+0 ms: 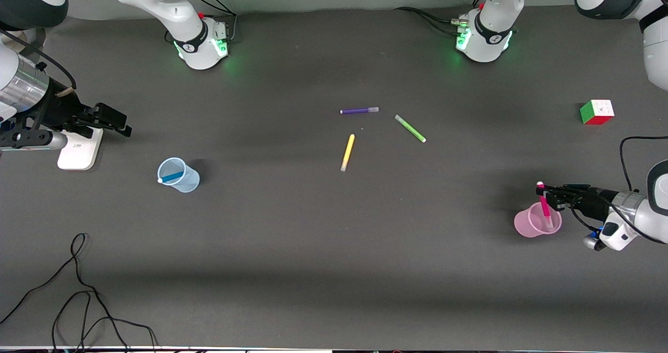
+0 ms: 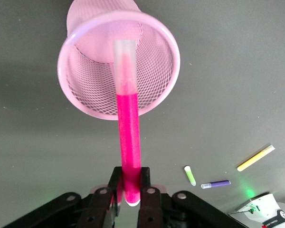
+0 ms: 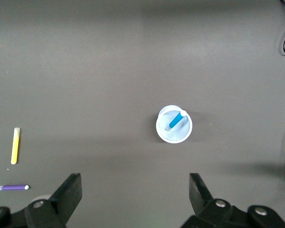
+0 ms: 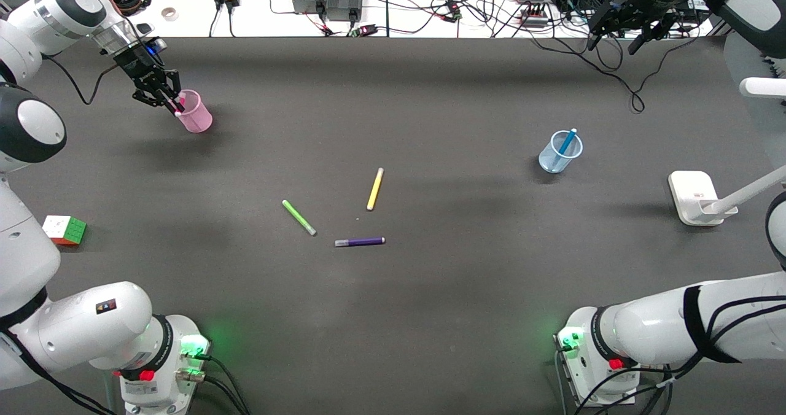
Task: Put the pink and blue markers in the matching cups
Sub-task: 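Lower the pink marker into the pink cup while the right gripper withdraws, then open the left gripper and lift it away from the pink cup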
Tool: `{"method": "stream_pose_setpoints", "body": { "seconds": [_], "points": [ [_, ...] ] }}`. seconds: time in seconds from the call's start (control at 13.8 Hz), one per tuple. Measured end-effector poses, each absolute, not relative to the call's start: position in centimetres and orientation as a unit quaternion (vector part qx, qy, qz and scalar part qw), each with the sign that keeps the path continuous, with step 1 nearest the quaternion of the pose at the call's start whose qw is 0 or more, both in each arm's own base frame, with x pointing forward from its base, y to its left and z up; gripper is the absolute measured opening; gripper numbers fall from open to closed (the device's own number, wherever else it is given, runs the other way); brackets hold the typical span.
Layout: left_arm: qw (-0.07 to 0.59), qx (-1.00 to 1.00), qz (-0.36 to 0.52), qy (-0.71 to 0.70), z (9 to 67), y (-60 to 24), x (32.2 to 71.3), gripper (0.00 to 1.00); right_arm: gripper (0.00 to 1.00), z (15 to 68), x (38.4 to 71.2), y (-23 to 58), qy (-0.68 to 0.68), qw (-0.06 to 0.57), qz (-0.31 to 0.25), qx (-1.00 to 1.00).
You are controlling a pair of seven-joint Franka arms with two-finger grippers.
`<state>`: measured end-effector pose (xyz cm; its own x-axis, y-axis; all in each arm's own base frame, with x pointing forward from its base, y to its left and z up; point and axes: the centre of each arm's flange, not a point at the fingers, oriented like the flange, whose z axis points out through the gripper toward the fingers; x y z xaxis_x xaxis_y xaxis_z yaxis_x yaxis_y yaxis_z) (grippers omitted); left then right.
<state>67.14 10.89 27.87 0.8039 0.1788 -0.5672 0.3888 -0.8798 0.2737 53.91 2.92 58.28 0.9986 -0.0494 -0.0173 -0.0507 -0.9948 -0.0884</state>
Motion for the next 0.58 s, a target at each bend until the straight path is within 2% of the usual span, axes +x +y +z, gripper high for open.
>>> {"method": "stream_pose_setpoints", "body": {
  "seconds": [0.36,0.58],
  "points": [
    [0.198,0.930,-0.271,0.148,27.5,11.9,66.9,0.33,1.00,58.3,54.0,2.9,0.025,0.045,0.005,-0.999],
    [0.200,0.930,-0.273,0.147,27.3,12.0,66.9,0.67,1.00,58.1,54.0,2.9,0.025,0.044,0.006,-0.999]
  ]
}}
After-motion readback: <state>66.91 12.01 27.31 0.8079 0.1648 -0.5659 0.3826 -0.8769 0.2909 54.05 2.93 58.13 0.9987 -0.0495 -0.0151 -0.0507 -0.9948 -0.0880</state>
